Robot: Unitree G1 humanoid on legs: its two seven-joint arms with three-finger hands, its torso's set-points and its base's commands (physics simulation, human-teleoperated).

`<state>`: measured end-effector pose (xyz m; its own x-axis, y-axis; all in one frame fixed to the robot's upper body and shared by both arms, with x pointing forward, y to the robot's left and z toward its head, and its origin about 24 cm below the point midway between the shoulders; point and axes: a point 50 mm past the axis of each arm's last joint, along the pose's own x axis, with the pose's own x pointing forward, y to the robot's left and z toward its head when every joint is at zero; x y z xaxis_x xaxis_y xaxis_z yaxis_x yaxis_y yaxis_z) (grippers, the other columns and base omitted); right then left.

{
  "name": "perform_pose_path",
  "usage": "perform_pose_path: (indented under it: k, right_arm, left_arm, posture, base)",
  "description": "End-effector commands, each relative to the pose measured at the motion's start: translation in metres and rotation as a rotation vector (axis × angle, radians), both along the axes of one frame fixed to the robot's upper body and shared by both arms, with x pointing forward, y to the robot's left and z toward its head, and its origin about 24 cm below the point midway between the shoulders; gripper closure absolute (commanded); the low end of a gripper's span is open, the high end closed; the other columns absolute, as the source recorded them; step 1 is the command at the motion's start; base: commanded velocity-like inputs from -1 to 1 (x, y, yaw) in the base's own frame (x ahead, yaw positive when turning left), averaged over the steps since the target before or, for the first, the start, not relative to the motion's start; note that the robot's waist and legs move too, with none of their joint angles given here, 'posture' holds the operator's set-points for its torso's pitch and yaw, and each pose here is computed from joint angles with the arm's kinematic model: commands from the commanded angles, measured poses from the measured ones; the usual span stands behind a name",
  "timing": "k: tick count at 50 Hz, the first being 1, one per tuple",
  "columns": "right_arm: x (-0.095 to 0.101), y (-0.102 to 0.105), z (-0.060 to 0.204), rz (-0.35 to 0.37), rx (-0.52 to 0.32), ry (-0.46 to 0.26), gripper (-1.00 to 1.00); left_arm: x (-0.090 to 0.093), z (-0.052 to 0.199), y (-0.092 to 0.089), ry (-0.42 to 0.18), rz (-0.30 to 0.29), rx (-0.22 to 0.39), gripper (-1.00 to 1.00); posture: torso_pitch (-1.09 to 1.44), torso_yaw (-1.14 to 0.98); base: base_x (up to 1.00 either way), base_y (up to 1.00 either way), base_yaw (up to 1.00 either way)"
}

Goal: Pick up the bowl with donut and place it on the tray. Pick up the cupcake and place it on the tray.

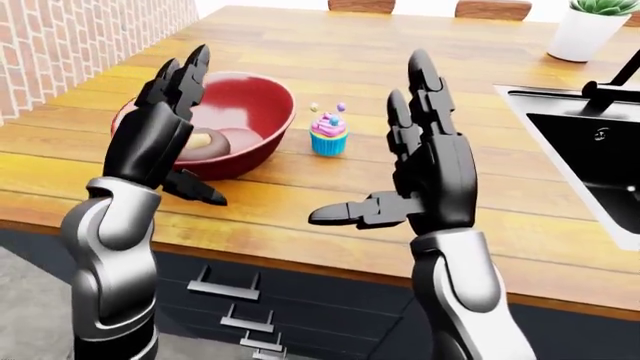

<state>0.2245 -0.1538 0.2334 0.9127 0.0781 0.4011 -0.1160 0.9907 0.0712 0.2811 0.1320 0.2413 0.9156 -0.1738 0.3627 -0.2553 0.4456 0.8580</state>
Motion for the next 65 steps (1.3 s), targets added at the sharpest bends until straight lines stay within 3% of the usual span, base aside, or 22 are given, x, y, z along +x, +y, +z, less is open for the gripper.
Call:
perform_pose_path:
  k: [1,13,16,18,23,39,40,43,44,56,65]
  right_arm:
    - [-0.005,0.001,0.01,0.004,0.0,-0.072,-1.0]
    - [-0.005,0.001,0.011,0.005,0.001,-0.077,-1.0]
    - [-0.005,0.001,0.008,0.006,0.002,-0.075,-1.0]
    - [-0.005,0.001,0.009,0.005,0.002,-0.074,-1.0]
    - [-0.005,0.001,0.007,0.006,0.004,-0.073,-1.0]
    - [-0.006,0.001,0.007,0.006,0.008,-0.075,-1.0]
    - [-0.006,0.001,0.007,0.006,0.008,-0.075,-1.0]
    - [-0.005,0.001,0.008,0.006,0.007,-0.076,-1.0]
    - [-0.005,0.001,0.008,0.006,0.006,-0.076,-1.0]
    - [-0.005,0.004,0.02,0.015,-0.02,-0.081,-1.0]
    - [0.017,0.008,0.037,0.005,-0.123,-0.007,-1.0]
  left_arm:
    - [-0.004,0.013,-0.001,-0.088,-0.001,0.003,-1.0]
    - [0.011,-0.002,0.003,-0.053,0.023,0.013,-1.0]
    - [0.012,-0.007,0.003,-0.044,0.024,0.013,-0.8]
    - [0.012,-0.007,0.003,-0.044,0.025,0.014,-0.55]
    - [0.012,-0.012,0.003,-0.036,0.031,0.03,-0.27]
    - [0.019,-0.03,0.01,-0.025,0.07,0.073,0.28]
    - [0.018,-0.029,0.01,-0.025,0.069,0.072,0.39]
    - [0.014,-0.022,0.011,-0.03,0.066,0.067,0.97]
    - [0.012,-0.019,0.012,-0.033,0.066,0.063,1.0]
    - [-0.017,0.022,0.018,-0.051,0.035,0.062,1.0]
    - [-0.038,0.04,0.029,-0.022,0.041,0.095,1.0]
  posture:
    - [0.0,0.0]
    - [0.0,0.0]
    - [0.0,0.0]
    - [0.0,0.0]
    - [0.0,0.0]
    - [0.0,0.0]
    - [0.0,0.0]
    - [0.0,0.0]
    - [0.0,0.0]
    - [0.0,0.0]
    - [0.0,0.0]
  base:
    - [0.0,0.0,0.0]
    - [0.0,0.0,0.0]
    - [0.0,0.0,0.0]
    - [0.0,0.0,0.0]
    - [0.0,0.0,0.0]
    - [0.0,0.0,0.0]
    - [0.0,0.0,0.0]
    - [0.0,0.0,0.0]
    - [0.0,0.0,0.0]
    - [0.0,0.0,0.0]
    - [0.0,0.0,0.0]
